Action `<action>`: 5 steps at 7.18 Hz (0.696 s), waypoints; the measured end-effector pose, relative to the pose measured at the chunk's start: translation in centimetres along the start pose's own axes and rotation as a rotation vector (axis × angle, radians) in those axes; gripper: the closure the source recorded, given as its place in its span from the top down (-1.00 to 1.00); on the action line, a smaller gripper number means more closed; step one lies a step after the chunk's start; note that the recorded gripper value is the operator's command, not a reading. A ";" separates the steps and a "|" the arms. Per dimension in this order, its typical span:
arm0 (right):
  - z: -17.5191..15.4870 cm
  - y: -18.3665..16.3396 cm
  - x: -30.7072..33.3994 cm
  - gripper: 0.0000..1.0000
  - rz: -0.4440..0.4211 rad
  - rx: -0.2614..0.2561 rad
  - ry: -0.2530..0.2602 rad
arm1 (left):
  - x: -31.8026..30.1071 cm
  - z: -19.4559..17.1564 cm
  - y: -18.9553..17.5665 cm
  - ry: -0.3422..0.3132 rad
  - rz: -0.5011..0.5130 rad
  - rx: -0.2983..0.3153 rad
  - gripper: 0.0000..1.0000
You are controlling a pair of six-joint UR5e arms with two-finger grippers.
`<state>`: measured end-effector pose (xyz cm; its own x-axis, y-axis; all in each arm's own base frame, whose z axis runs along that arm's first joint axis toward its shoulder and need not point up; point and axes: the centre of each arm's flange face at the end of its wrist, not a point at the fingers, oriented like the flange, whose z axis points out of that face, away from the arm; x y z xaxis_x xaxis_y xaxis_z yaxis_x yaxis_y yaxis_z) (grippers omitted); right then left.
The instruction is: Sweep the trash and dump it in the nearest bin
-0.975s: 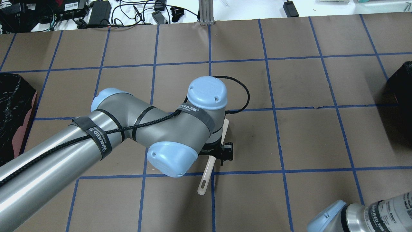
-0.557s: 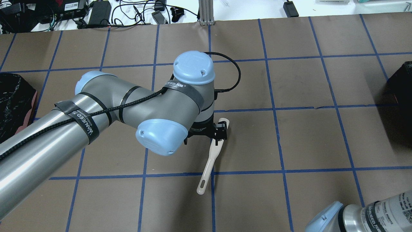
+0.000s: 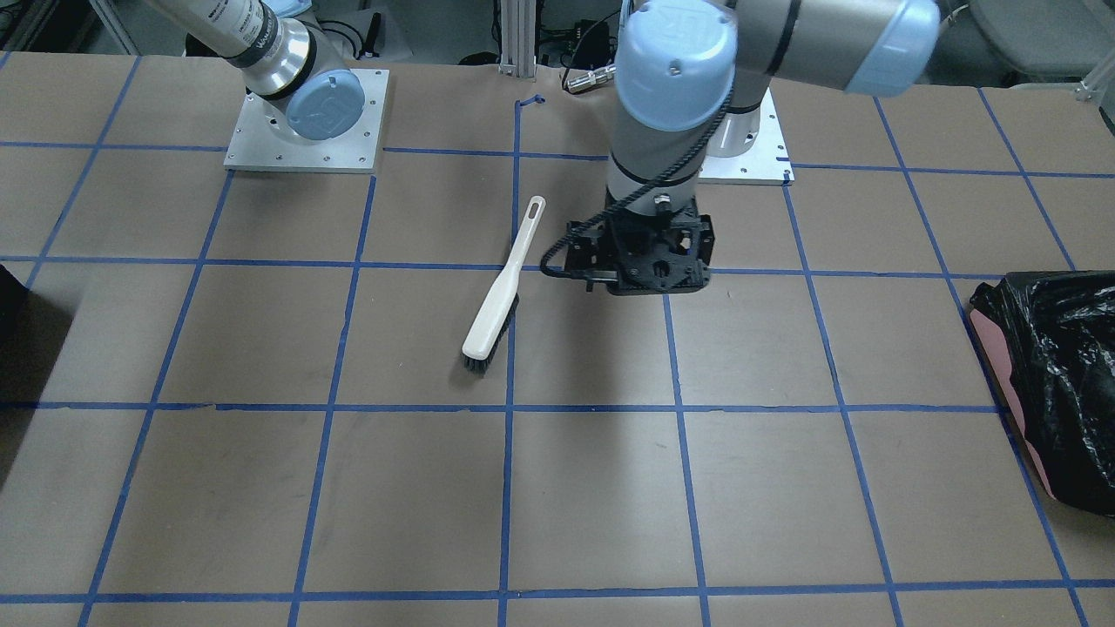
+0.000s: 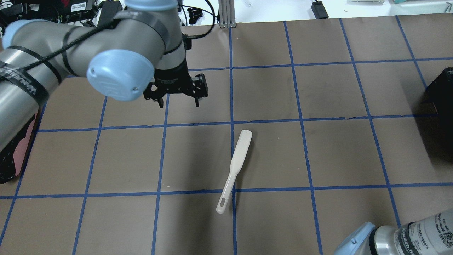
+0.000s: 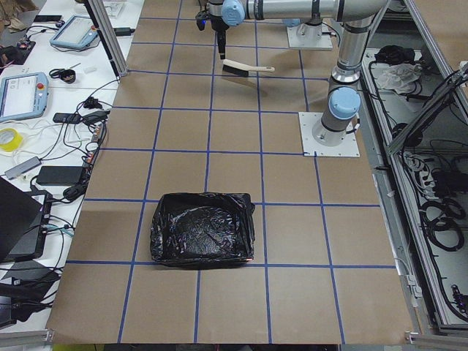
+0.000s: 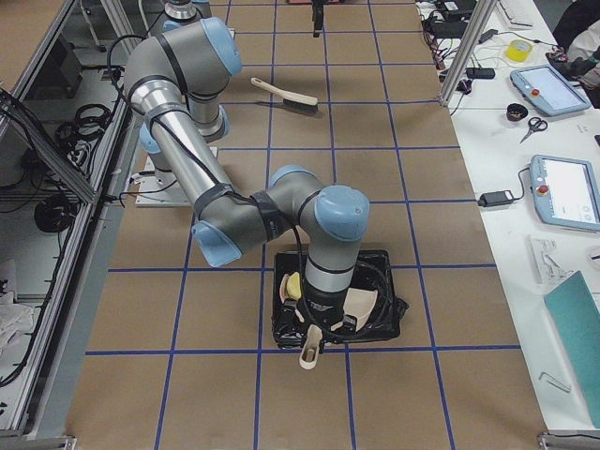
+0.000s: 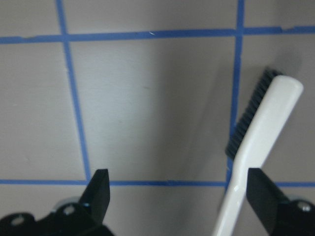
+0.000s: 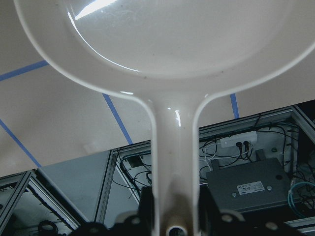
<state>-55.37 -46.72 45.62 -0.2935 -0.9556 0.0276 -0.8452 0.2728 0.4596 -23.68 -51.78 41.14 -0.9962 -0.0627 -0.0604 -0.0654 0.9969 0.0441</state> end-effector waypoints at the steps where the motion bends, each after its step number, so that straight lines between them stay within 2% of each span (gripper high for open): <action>1: -0.1 0.0 -0.1 -1.00 0.002 -0.011 -0.003 | -2.0 -1.4 -0.8 0.002 -0.026 0.020 1.00; 3: -0.7 0.5 -0.3 -1.00 0.042 -0.068 0.011 | -5.6 -3.2 -1.4 -0.071 0.057 0.061 1.00; 5: -2.1 0.8 -0.7 -1.00 0.090 -0.127 0.015 | -7.9 -3.7 -1.8 -0.091 0.109 0.064 1.00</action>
<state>-54.91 -46.11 47.81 -0.3579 -0.9298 0.0861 -0.7522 0.3417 0.5634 -15.88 -53.22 45.24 -0.9877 0.0480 -0.1487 0.0498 0.9987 -0.0084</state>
